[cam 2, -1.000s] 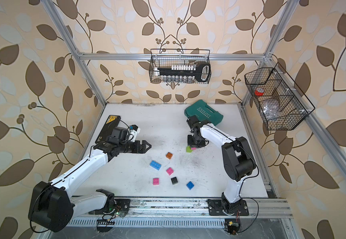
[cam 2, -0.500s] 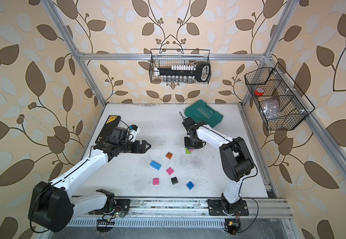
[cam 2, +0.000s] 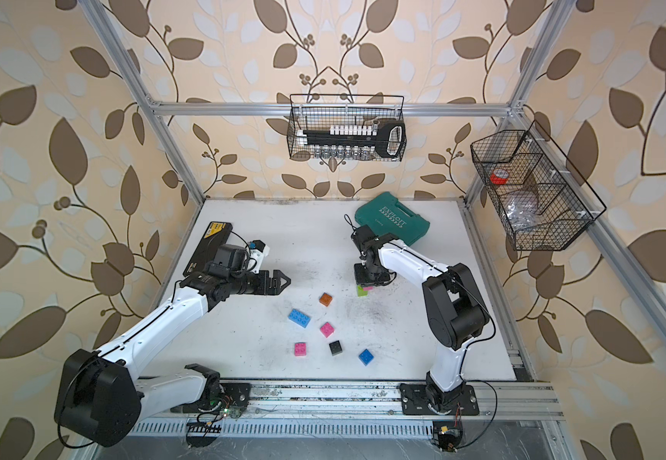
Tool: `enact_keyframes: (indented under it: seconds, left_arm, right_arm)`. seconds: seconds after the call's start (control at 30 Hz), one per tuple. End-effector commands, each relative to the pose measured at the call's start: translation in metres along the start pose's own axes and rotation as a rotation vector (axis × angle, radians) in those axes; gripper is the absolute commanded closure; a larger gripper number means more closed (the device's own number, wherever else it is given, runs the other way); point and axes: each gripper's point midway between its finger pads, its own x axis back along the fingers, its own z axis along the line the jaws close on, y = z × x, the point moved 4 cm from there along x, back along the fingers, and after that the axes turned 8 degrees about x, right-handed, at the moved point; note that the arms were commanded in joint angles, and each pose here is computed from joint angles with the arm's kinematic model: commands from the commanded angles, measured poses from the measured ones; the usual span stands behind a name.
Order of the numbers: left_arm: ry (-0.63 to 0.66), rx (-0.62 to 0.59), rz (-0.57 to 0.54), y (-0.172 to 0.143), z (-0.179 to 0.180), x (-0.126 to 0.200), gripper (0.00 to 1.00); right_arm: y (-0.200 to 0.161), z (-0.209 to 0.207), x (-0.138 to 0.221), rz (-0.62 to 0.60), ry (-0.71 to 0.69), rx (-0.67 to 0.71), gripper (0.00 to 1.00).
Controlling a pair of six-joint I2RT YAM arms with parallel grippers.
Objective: Assemble the number 4 with lego
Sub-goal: Assemble the lego brick with the lego brick.
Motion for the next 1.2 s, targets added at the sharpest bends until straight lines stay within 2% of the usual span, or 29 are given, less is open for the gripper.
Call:
enact_keyframes:
  seconds: [0.0,0.27,0.77,1.17]
  left_arm:
    - [-0.026,-0.035,-0.026,0.011,-0.012,0.005,0.01]
    - [-0.025,-0.036,-0.027,0.011,-0.011,0.005,0.01]
    - [-0.025,-0.033,-0.016,0.009,-0.011,0.003,0.01]
    - [-0.02,-0.035,-0.024,0.01,-0.011,0.005,0.01]
  right_arm:
    - [-0.035,-0.004,-0.043,0.18,-0.028,0.054,0.78]
    - [-0.044,-0.001,-0.058,0.225,-0.011,0.062,0.79]
    - [-0.065,0.024,-0.031,0.274,-0.05,-0.071,0.78]
    - [-0.051,0.026,-0.014,0.216,-0.058,-0.068,0.64]
